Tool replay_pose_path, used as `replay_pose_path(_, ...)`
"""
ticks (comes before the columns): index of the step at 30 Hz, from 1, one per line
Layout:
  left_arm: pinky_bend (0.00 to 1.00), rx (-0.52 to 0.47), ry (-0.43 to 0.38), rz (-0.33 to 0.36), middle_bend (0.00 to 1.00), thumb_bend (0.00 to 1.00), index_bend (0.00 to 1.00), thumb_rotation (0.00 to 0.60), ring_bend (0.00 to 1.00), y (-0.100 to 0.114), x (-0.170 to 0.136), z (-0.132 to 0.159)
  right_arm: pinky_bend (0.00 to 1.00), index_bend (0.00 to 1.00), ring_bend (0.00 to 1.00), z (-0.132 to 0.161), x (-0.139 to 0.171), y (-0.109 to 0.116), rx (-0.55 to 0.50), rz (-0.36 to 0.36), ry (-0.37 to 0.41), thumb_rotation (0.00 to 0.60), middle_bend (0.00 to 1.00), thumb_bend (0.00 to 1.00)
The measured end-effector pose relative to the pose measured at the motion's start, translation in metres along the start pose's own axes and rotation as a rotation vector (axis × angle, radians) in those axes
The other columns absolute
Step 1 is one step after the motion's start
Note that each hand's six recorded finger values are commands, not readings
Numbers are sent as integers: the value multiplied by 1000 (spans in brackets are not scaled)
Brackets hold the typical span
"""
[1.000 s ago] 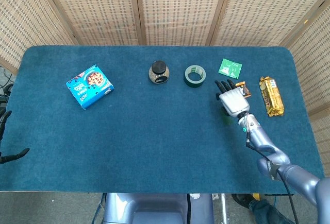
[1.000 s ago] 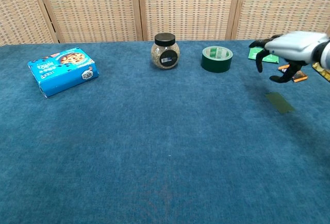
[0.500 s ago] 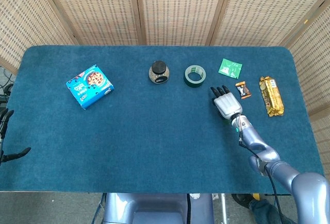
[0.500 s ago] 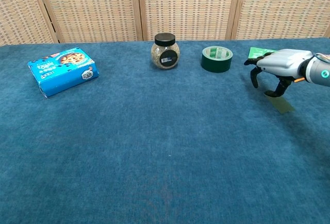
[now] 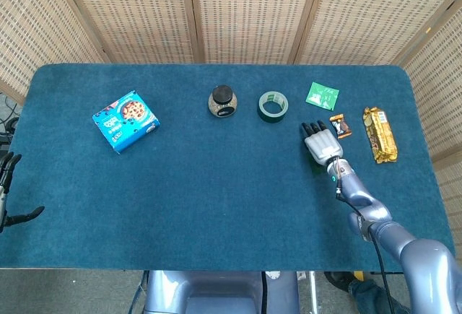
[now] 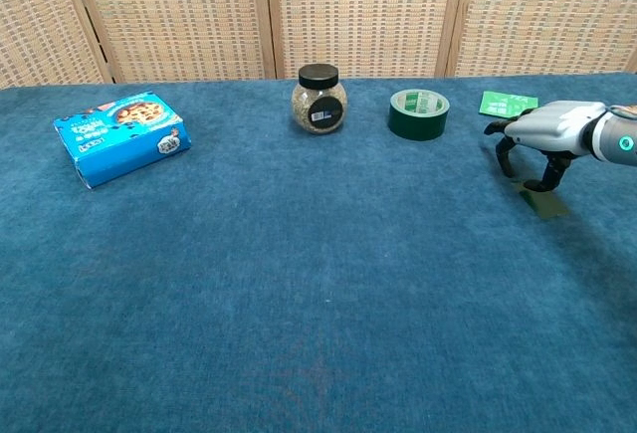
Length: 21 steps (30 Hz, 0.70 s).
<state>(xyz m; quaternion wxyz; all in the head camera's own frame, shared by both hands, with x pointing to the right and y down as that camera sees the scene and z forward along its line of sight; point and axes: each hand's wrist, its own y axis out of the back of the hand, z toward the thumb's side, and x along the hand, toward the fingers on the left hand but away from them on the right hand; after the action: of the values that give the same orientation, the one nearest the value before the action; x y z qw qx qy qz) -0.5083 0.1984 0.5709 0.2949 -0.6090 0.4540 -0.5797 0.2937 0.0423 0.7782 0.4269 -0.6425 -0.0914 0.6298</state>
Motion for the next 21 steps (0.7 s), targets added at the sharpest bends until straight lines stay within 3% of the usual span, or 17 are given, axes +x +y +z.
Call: replay_pose_path(21,0,5,-3,-7,0,0,0,600,0,-2,0,2,0,415,0,7,27,-1,73,29,56,600,0,466)
